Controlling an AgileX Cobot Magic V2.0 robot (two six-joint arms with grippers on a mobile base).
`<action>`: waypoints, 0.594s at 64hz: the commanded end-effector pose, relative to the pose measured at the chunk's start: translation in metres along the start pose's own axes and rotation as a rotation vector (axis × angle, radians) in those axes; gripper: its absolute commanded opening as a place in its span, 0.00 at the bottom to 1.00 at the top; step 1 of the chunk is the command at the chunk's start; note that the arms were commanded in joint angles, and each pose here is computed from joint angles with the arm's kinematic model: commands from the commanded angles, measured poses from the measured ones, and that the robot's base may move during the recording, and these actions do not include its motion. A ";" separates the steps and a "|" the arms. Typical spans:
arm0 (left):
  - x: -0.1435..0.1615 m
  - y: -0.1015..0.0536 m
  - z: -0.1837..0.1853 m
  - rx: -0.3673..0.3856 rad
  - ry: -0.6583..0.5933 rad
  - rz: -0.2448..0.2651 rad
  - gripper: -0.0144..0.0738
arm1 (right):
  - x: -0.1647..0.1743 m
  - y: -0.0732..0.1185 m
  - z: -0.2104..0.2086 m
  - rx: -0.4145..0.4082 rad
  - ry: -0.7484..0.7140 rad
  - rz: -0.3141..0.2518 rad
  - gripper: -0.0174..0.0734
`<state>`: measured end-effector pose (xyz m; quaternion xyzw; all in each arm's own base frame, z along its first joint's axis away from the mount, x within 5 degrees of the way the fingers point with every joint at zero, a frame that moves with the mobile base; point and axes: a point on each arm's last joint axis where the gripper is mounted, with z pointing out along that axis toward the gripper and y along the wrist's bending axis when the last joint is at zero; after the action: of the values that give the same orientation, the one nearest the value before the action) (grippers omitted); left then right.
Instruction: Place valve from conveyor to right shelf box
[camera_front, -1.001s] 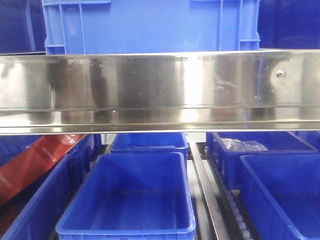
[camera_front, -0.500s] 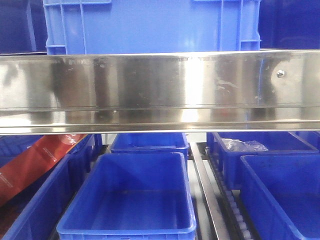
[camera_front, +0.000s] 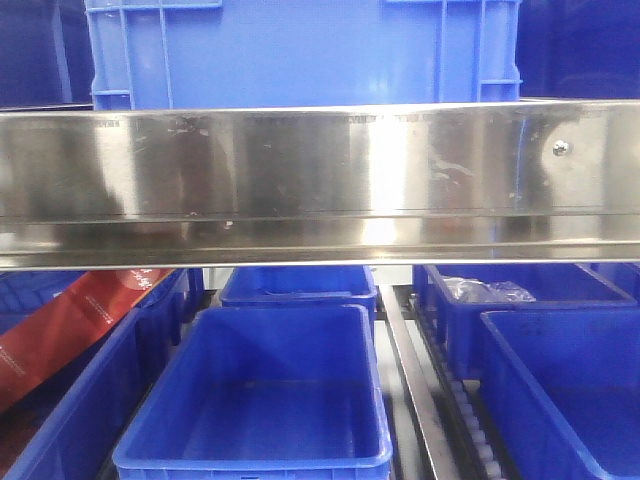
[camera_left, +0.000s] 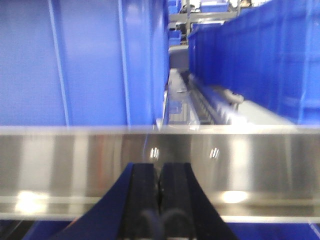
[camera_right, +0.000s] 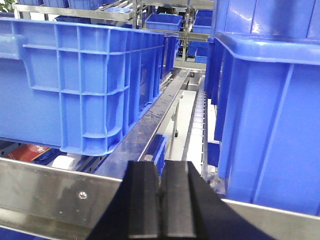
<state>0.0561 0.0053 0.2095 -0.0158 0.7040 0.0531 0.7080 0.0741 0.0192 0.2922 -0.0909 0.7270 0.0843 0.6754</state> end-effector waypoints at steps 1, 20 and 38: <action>-0.003 0.001 0.000 -0.012 -0.073 -0.007 0.04 | -0.001 -0.001 0.000 0.010 -0.026 -0.010 0.01; -0.002 0.001 0.000 -0.012 -0.060 0.019 0.04 | -0.001 -0.001 0.000 0.010 -0.026 -0.010 0.01; -0.002 0.001 0.000 -0.012 -0.064 0.019 0.04 | -0.001 -0.001 0.000 0.010 -0.026 -0.010 0.01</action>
<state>0.0566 0.0057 0.2088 -0.0091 0.6921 0.0636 0.7189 0.0742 0.0192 0.2914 -0.0910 0.7278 0.0842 0.6745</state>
